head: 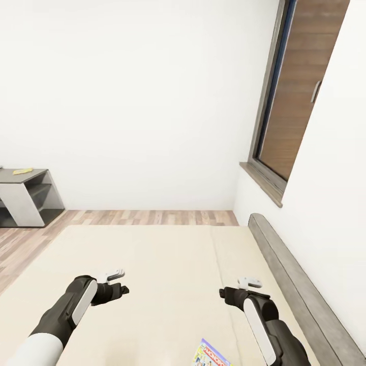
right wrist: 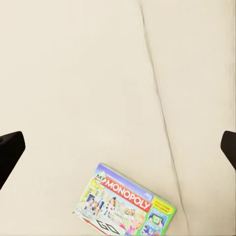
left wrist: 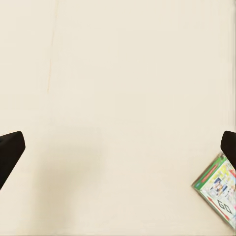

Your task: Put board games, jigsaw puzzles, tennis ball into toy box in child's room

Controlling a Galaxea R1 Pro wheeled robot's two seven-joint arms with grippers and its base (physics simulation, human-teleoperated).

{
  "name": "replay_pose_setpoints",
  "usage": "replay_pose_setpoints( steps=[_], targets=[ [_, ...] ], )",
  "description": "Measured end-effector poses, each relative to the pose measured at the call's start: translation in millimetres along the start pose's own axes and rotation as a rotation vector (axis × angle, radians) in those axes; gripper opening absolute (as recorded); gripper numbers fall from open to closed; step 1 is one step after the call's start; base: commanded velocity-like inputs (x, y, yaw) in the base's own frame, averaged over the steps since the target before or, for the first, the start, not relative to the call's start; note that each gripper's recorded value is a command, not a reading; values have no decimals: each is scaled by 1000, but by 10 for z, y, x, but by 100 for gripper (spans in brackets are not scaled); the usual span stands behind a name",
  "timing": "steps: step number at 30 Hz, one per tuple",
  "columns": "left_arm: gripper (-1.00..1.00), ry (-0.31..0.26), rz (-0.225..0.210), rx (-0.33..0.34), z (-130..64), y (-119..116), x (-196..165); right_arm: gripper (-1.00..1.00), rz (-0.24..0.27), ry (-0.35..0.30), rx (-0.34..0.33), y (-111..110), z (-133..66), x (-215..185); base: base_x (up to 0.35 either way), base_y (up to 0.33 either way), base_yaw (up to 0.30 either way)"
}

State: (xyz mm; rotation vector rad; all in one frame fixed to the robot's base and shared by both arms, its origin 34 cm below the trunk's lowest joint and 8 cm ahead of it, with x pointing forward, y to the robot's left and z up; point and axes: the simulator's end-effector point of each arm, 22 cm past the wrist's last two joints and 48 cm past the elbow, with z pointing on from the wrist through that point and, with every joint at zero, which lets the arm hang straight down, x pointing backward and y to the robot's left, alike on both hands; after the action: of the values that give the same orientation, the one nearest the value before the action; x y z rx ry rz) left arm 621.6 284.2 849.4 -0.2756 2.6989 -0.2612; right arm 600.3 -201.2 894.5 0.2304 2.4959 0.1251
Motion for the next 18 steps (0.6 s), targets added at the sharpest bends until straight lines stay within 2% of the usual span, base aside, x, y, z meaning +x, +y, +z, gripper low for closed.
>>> replay_pose_setpoints(
  steps=[12,18],
  targets=[
    [100,0,0,-1,-1,4,-1,100,0,0,0,0,0,2,0,-213,0],
    [100,0,0,-2,-2,8,-2,100,0,2,1,-3,4,12,0,-126,0]
  ],
)
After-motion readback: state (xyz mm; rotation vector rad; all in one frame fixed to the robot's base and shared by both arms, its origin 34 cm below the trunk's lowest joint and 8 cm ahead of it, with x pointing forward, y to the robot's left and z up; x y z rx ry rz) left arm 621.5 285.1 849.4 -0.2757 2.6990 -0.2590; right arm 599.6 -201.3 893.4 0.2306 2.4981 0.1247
